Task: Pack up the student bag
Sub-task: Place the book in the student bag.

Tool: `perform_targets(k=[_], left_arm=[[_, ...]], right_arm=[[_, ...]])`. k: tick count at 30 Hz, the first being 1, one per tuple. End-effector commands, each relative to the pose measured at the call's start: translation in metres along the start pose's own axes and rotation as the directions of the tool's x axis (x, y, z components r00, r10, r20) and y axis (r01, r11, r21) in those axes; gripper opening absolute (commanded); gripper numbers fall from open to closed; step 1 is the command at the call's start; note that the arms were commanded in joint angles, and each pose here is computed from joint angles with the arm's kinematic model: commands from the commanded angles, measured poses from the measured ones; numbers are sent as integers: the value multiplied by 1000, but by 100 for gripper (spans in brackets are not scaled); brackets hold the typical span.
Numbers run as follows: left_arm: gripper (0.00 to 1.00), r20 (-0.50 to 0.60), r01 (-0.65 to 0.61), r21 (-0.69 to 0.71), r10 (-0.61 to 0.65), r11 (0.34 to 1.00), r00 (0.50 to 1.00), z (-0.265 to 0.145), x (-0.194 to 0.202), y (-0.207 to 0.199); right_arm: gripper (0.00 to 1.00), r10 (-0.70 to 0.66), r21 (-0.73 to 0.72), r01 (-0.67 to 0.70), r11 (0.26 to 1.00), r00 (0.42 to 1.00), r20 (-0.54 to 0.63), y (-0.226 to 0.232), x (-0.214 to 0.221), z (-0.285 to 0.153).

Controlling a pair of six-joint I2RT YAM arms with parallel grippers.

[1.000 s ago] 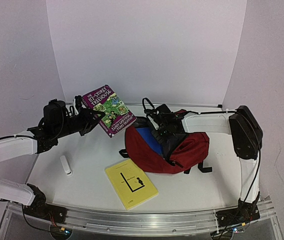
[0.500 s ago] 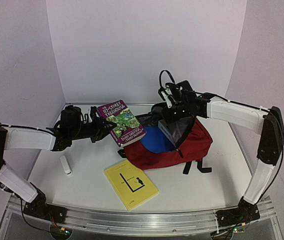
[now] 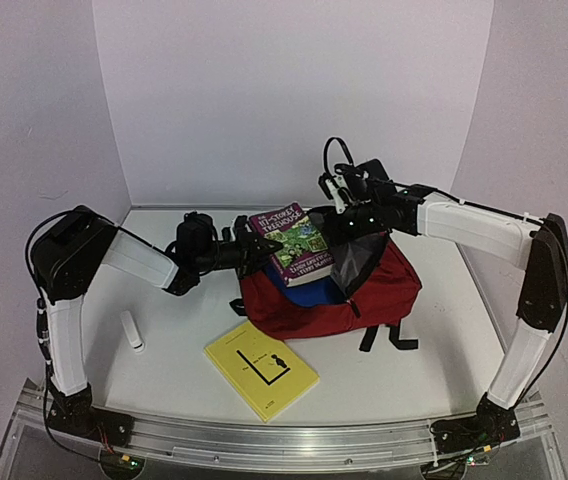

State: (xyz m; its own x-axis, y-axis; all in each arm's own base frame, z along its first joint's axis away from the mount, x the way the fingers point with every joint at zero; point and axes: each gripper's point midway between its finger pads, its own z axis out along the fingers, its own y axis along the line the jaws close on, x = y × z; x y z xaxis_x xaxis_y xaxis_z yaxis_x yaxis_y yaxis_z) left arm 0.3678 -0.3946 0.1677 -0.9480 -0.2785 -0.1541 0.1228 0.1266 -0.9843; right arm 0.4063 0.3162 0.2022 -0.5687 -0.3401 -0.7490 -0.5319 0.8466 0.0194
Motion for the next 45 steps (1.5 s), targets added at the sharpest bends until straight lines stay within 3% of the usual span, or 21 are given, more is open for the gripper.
perform_targets(k=[1, 7, 16, 25, 28, 38, 45], left_arm=[[0, -15, -34, 169, 38, 985, 999, 19, -6, -36], [0, -45, 63, 48, -61, 997, 997, 33, 5, 17], [0, -118, 7, -110, -21, 994, 993, 36, 35, 23], [0, -162, -9, -291, -40, 957, 986, 67, 29, 42], [0, -173, -33, -356, -31, 934, 984, 66, 29, 50], [0, -220, -60, -367, -24, 928, 975, 23, 66, 56], [0, -255, -114, -355, 22, 928, 967, 39, 67, 39]], right_arm=[[0, 36, -88, -25, 996, 991, 128, 18, -36, -26], [0, 25, -80, -15, 997, 991, 131, 17, -34, -27], [0, 3, -59, 4, 998, 991, 131, 14, -32, -26], [0, -6, -164, 24, 986, 994, 108, 33, -24, -24], [0, -12, -141, 27, 990, 994, 109, 29, -22, -25], [0, -5, -29, 9, 1000, 988, 153, -4, -33, -41], [0, -30, -191, 54, 980, 992, 126, 25, -25, -37]])
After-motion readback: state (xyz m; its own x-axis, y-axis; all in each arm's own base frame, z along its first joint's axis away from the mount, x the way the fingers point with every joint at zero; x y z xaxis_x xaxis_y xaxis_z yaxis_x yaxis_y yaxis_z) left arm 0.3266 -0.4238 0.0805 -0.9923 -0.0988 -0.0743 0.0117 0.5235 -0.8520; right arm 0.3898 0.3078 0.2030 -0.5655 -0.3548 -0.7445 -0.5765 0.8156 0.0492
